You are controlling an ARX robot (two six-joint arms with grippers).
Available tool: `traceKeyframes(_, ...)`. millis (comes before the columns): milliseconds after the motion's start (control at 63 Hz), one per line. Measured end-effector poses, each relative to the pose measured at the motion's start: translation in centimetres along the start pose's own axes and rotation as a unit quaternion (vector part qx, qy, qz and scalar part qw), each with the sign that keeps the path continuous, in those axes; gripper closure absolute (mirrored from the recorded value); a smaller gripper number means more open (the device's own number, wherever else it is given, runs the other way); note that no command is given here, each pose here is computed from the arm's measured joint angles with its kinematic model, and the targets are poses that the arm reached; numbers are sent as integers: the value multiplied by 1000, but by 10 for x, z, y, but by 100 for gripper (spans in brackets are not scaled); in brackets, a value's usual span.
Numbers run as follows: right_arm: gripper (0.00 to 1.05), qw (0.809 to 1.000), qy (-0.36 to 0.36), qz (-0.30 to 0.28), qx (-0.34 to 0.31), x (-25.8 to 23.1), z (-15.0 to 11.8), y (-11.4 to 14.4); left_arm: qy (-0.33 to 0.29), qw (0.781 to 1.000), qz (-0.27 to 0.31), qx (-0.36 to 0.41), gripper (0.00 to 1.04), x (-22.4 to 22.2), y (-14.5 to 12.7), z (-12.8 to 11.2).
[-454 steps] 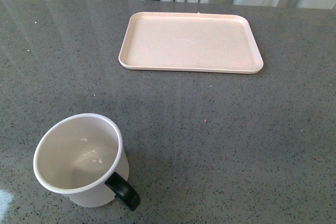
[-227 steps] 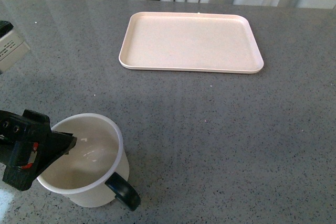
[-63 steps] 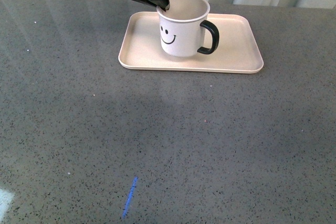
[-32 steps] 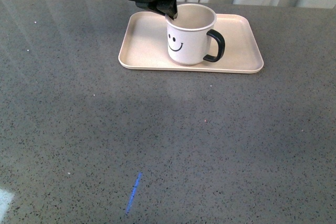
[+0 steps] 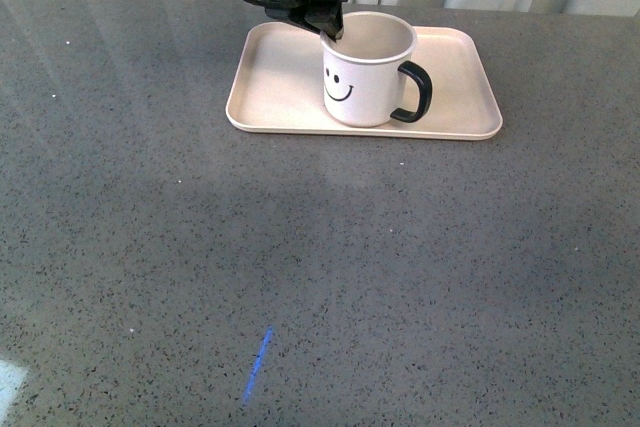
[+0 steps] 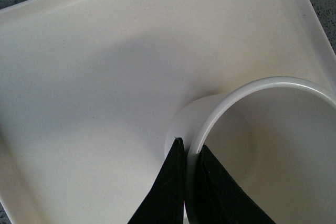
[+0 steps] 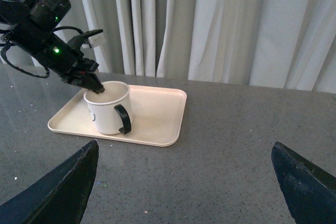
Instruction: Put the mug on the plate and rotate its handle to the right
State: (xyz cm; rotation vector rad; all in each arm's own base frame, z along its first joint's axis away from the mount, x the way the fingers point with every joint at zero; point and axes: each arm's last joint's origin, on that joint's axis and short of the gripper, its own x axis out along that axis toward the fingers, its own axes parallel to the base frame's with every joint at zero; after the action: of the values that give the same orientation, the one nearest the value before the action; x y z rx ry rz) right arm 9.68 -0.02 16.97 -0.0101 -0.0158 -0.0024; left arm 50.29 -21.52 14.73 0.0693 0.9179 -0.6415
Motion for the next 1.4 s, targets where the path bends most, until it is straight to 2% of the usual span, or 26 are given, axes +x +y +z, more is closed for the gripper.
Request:
traceKeyframes(397,9,1000,0,0,0,0,0,0,-8,1000,-7,10,41,-2,-7,-1)
traceKeyframes(523,9,1000,0,0,0,0,0,0,-24,999,-7,20,19,-17,-13,-3)
traceKeyframes(619,9,1000,0,0,0,0,0,0,-47,998,-6,27,7,-37,-19,-2)
traceKeyframes(888,9,1000,0,0,0,0,0,0,-162,987,9,13,9,-115,-29,-9)
traceKeyframes(999,9,1000,0,0,0,0,0,0,-222,974,22,-21,9,-155,-29,-36)
traceKeyframes(1079,9,1000,0,0,0,0,0,0,-231,972,24,-35,9,-167,-30,-50)
traceKeyframes(1110,9,1000,0,0,0,0,0,0,-263,962,73,-28,13,-167,-30,-54)
traceKeyframes(1158,9,1000,0,2,0,0,0,0,-347,919,185,-24,24,-169,-27,-66)
traceKeyframes(1174,9,1000,0,2,0,0,0,0,-376,898,228,-30,29,-172,-24,-78)
traceKeyframes(1205,9,1000,0,1,0,0,0,0,-397,879,262,-36,35,-176,-20,-90)
traceKeyframes(1253,9,1000,0,0,0,0,0,0,-417,863,283,-42,42,-183,-16,-105)
traceKeyframes(1301,9,1000,0,0,0,0,0,0,-439,848,295,-42,54,-198,-12,-128)
traceKeyframes(1332,9,1000,0,0,0,0,0,0,-446,844,295,-39,63,-209,-11,-142)
traceKeyframes(1396,9,1000,0,0,0,0,0,0,-447,843,296,-38,74,-217,-9,-159)
